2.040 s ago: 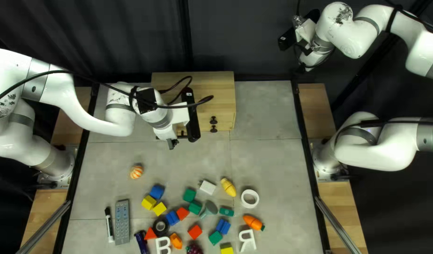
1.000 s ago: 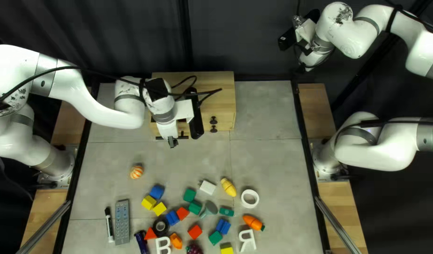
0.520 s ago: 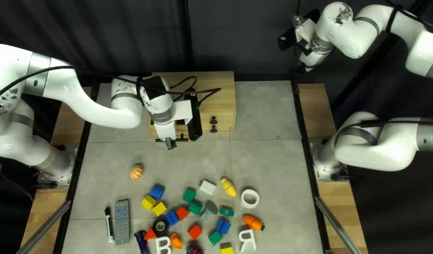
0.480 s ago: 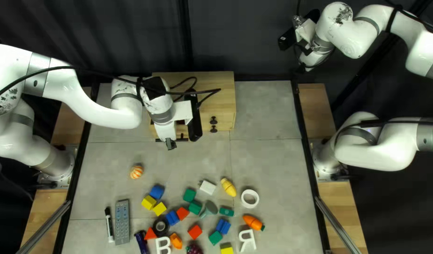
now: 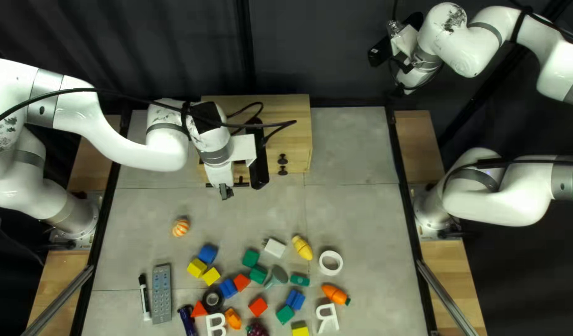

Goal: Open drawers and place objects into drawer and close

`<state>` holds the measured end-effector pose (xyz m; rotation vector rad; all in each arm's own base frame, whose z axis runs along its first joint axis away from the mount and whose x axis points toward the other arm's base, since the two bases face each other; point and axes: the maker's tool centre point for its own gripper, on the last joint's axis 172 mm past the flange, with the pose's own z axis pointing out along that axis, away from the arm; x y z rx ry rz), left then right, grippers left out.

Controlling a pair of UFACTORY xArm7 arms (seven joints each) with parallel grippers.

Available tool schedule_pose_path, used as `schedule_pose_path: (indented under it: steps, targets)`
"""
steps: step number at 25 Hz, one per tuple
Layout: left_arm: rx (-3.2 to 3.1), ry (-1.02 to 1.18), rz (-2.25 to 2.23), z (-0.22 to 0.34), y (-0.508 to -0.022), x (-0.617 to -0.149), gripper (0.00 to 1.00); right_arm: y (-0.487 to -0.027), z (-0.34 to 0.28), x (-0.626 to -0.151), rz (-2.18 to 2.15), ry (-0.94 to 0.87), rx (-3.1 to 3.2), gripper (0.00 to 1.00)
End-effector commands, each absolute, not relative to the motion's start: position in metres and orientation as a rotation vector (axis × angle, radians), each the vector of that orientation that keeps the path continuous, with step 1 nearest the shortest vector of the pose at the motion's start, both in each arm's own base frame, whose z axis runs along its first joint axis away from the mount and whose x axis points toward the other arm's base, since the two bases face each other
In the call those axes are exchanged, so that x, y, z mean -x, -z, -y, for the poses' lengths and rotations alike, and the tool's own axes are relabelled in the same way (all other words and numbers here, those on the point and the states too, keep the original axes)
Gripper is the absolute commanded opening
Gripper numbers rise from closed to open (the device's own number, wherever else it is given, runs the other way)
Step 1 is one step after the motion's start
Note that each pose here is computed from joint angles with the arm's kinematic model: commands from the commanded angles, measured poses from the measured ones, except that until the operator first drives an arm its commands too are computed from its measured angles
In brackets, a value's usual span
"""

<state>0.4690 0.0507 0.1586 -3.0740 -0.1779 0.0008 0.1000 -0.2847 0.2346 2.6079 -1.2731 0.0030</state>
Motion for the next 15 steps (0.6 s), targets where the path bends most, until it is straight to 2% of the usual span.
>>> schedule_pose_path:
  steps: [1,15]
  targets:
    - [3.035,0.004,0.2,-0.059,-0.148,-0.469,1.0,-0.235,0.285,-0.1,1.273,-0.003,-2.608,1.0]
    - [3.042,0.03,0.24,-0.065,-0.128,-0.469,1.0,-0.235,0.285,-0.1,1.273,-0.003,-2.608,1.0]
